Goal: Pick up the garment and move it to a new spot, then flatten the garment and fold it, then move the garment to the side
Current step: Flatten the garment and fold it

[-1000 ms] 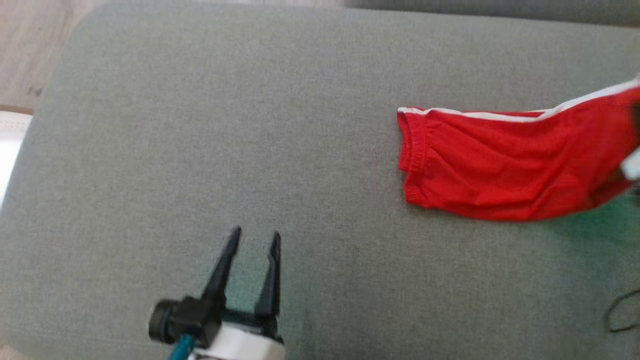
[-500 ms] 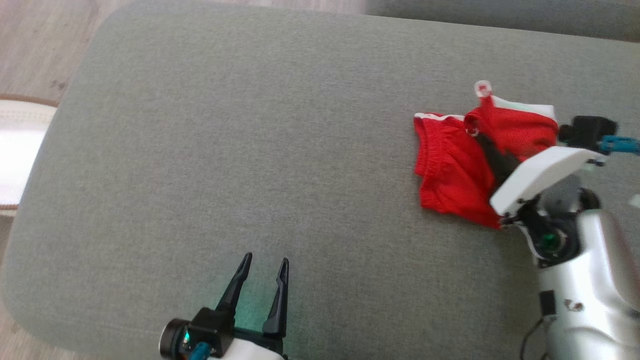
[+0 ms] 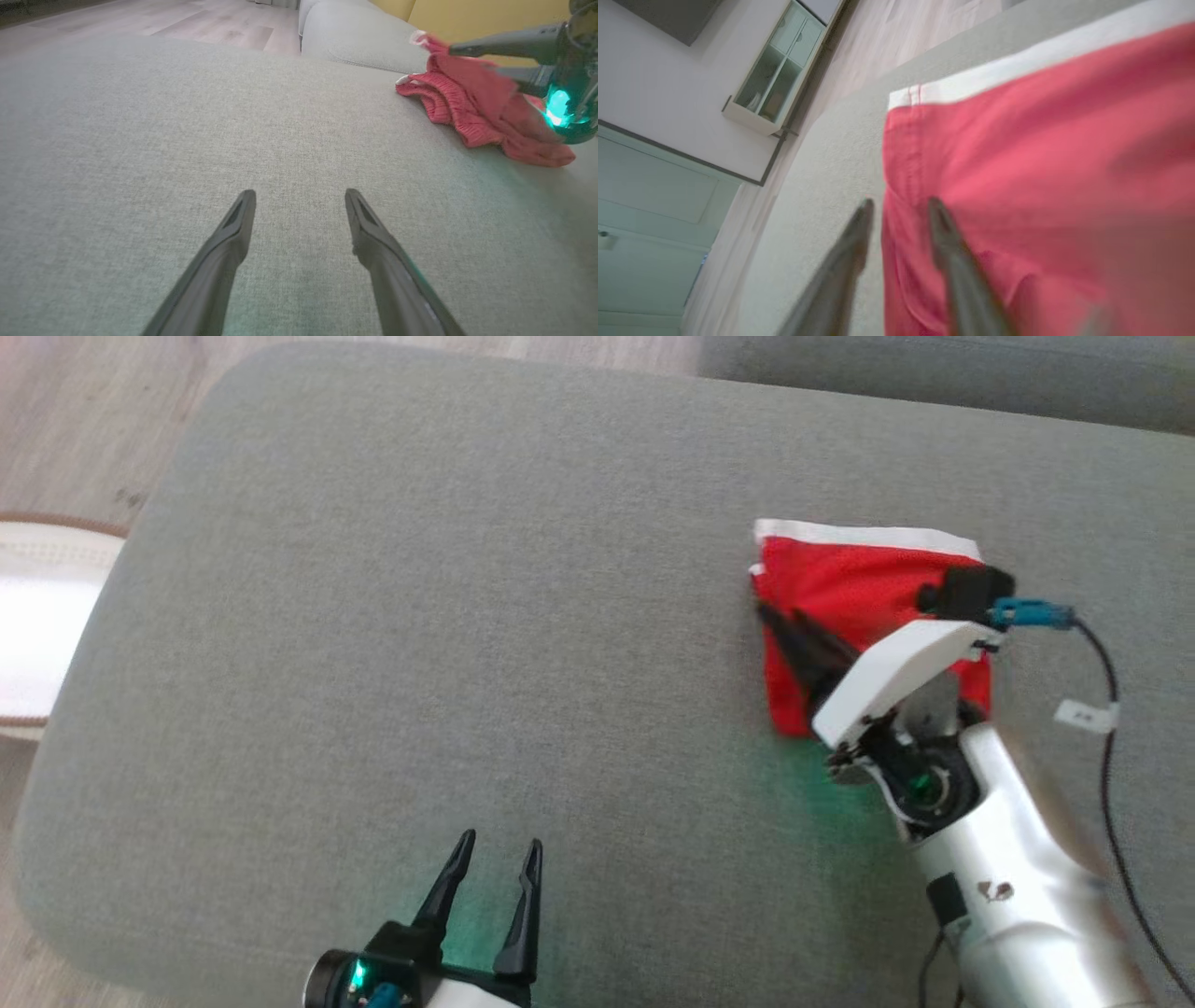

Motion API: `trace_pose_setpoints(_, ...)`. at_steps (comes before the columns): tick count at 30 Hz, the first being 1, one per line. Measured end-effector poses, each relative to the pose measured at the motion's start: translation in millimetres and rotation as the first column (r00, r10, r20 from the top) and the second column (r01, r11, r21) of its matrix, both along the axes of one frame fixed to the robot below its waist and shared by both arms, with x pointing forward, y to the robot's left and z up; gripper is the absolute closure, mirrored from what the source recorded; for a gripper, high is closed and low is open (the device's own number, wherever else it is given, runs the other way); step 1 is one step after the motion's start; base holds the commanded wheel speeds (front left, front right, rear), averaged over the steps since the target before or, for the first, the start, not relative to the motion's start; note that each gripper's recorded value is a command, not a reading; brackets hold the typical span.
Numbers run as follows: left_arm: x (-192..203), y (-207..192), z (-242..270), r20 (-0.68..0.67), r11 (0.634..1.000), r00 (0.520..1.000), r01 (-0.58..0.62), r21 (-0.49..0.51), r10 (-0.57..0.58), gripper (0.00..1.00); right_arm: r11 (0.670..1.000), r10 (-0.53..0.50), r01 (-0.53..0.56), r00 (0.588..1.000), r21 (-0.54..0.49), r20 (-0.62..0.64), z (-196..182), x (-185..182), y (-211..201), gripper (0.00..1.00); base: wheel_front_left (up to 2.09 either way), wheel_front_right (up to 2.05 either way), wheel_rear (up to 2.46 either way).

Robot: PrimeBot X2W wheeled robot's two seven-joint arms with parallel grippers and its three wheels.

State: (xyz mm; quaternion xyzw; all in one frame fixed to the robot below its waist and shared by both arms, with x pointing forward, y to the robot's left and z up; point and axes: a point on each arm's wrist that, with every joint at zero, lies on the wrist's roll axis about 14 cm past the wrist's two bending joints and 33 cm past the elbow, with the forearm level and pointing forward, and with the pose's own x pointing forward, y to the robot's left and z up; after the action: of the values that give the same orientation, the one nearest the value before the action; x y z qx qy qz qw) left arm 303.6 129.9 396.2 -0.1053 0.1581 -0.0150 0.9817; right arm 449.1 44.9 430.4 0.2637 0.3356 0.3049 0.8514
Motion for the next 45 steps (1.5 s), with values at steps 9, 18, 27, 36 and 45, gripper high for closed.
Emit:
trace_pose_setpoints(9,9.7,0.0,8.3,0.037,1.0,0.999,0.009,-0.003,-0.009,0.0,0.989,-0.006,-0.007,0.996,0.151,0.088,44.5,-25.2,9.1,0.0,0.0,0.0,0.0)
trace_pose_setpoints(18,19.0,-2.5,37.3,0.146,0.999,0.988,0.037,0.004,-0.038,0.0,0.946,-0.185,0.283,0.87,-0.156,0.458,55.0,-39.5,-121.9,0.0,0.0,0.0,0.0)
trace_pose_setpoints(27,11.5,-3.2,60.5,0.232,0.998,0.971,0.064,0.018,-0.066,0.0,0.801,-0.28,0.545,0.708,-0.249,0.648,51.3,-84.1,-223.9,0.0,0.0,0.0,0.0)
trace_pose_setpoints(36,7.5,8.6,67.8,0.259,0.999,0.965,0.039,0.033,-0.046,0.0,0.745,-0.318,0.612,0.677,-0.267,0.664,32.7,-102.9,-246.5,0.09,0.0,0.0,0.0)
trace_pose_setpoints(45,11.0,17.8,58.3,0.224,0.999,0.974,0.013,0.032,-0.02,0.0,0.853,-0.148,0.437,0.727,-0.285,0.67,45.2,-42.7,-172.1,1.0,0.0,0.0,0.0)
